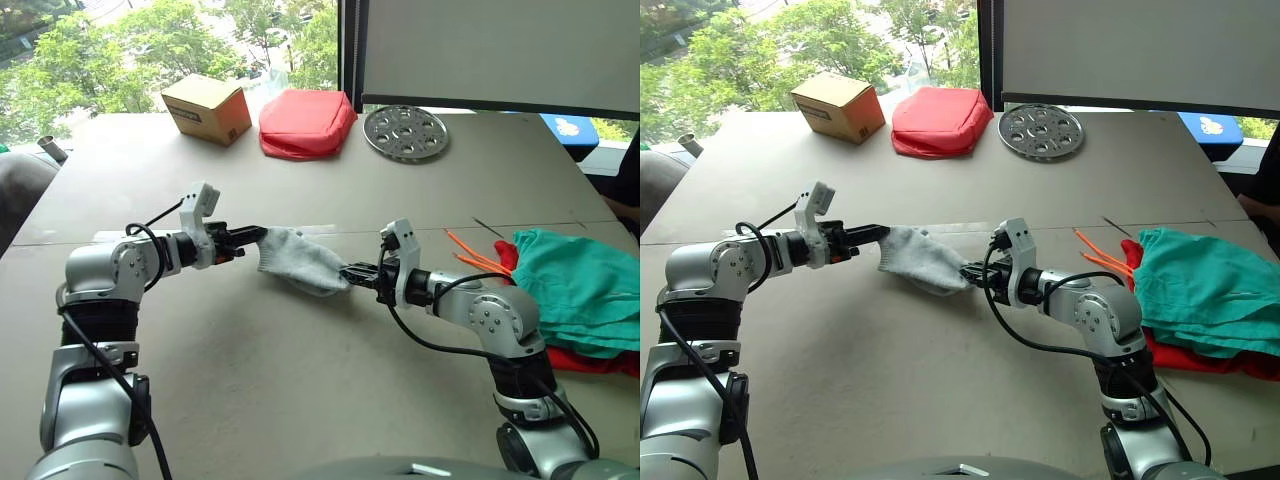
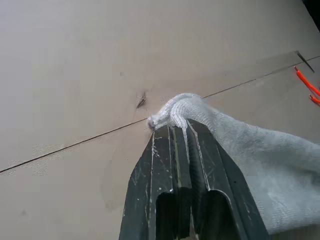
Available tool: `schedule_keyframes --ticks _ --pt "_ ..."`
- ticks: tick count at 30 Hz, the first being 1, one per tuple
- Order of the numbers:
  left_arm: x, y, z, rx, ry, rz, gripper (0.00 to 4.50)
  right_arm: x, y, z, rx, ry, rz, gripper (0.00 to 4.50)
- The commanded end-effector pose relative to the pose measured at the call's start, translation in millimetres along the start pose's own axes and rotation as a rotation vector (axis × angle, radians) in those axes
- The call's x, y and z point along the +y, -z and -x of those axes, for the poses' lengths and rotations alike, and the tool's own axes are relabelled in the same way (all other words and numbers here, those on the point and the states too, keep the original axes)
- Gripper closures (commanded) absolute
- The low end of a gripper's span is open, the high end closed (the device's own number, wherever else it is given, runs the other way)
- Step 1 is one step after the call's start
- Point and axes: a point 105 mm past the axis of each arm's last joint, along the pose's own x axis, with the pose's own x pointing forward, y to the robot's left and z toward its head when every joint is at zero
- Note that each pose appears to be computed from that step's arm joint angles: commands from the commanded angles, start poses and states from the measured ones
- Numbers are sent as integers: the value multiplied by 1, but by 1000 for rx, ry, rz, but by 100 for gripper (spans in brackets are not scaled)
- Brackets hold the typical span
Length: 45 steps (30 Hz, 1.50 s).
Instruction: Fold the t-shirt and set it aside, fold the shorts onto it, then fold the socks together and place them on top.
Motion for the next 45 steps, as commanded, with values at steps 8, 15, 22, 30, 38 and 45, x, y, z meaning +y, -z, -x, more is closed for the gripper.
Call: schedule_keyframes --ticks 8,15,22,30,38,45 --pt "-11 -16 -10 -75 7 -145 440 0 3 -1 -13 15 17 450" --pt "-1 -22 0 -107 -41 -140 249 -3 2 5 -17 24 75 253" --pt "1 -18 32 -203 -37 3 121 6 -21 39 -175 -8 370 121" --pt "-25 14 13 -195 -48 47 114 15 -29 68 -261 -66 532 5" --pt "-31 42 -14 -145 -152 -100 114 14 -30 78 -268 -36 565 5" --pt "-25 63 -42 -101 -235 -214 140 16 -30 79 -274 -15 573 1"
